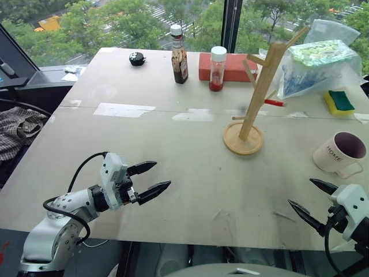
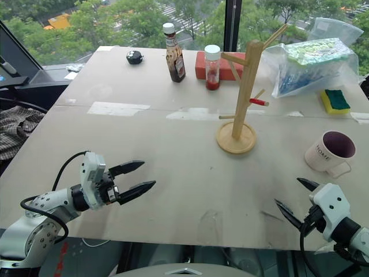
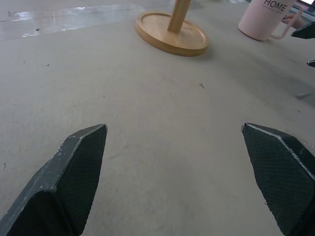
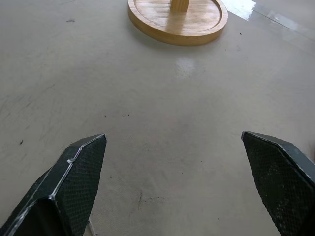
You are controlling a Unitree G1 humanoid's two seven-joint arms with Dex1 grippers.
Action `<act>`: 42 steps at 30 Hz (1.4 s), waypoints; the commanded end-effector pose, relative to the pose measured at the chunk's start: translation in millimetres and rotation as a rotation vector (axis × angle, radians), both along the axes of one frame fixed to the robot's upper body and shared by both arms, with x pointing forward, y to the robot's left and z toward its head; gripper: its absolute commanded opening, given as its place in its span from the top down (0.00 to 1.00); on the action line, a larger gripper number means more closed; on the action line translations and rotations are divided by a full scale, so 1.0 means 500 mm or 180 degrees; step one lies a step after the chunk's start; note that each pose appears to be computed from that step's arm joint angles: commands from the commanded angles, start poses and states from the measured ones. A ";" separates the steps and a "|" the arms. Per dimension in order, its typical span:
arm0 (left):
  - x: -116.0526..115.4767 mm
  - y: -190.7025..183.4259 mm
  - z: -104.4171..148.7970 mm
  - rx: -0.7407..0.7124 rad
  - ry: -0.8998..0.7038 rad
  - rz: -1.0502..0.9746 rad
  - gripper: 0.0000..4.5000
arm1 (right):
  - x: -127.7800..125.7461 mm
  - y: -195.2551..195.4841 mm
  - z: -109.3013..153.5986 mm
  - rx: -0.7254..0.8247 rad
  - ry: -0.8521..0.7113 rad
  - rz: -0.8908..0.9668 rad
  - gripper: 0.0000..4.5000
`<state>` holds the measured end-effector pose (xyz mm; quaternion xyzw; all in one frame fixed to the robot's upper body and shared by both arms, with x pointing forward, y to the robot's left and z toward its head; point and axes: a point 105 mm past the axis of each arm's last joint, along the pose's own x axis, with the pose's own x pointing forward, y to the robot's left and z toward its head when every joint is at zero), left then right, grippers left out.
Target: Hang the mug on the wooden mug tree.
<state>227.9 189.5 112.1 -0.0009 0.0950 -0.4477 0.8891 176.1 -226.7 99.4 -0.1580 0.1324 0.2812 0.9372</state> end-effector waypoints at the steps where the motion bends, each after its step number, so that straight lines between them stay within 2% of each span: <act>1: 0.008 -0.010 0.039 -0.0069 -0.0150 -0.0154 0.00 | 0.025 0.007 0.029 0.0068 -0.0392 -0.0221 0.01; 3: 0.020 -0.045 0.066 -0.0158 -0.0265 -0.0405 0.00 | 0.054 0.002 0.041 0.0202 -0.0790 -0.0770 0.01; 5: 0.024 -0.074 0.089 -0.0234 -0.0341 -0.0594 0.00 | 0.060 -0.021 0.047 0.0208 -0.1038 -0.1356 0.01; 9: 0.011 -0.118 0.099 -0.0212 -0.0395 -0.1077 0.00 | 0.029 -0.051 0.026 0.0298 -0.1154 -0.2228 0.01; 12: -0.003 -0.137 0.109 -0.0140 -0.0393 -0.1592 0.00 | -0.011 -0.043 0.002 0.0342 -0.1056 -0.2875 0.01; 17: 0.000 -0.151 0.115 -0.0060 -0.0431 -0.1856 0.00 | -0.018 -0.070 -0.006 0.0342 -0.1076 -0.3295 0.01; 23: -0.006 -0.165 0.131 -0.0031 -0.0528 -0.2120 0.00 | 0.017 -0.130 -0.011 0.0397 -0.1160 -0.3712 0.01; 34: -0.012 -0.162 0.152 -0.0078 -0.0609 -0.2123 0.00 | 0.059 -0.189 0.002 0.0320 -0.1235 -0.3967 0.01; 39: -0.010 -0.152 0.147 -0.0034 -0.0630 -0.2032 0.00 | 0.074 -0.205 -0.008 0.0310 -0.1173 -0.3996 0.01; 42: -0.010 -0.148 0.144 -0.0023 -0.0644 -0.1987 0.00 | 0.087 -0.215 -0.020 0.0362 -0.1117 -0.4033 0.18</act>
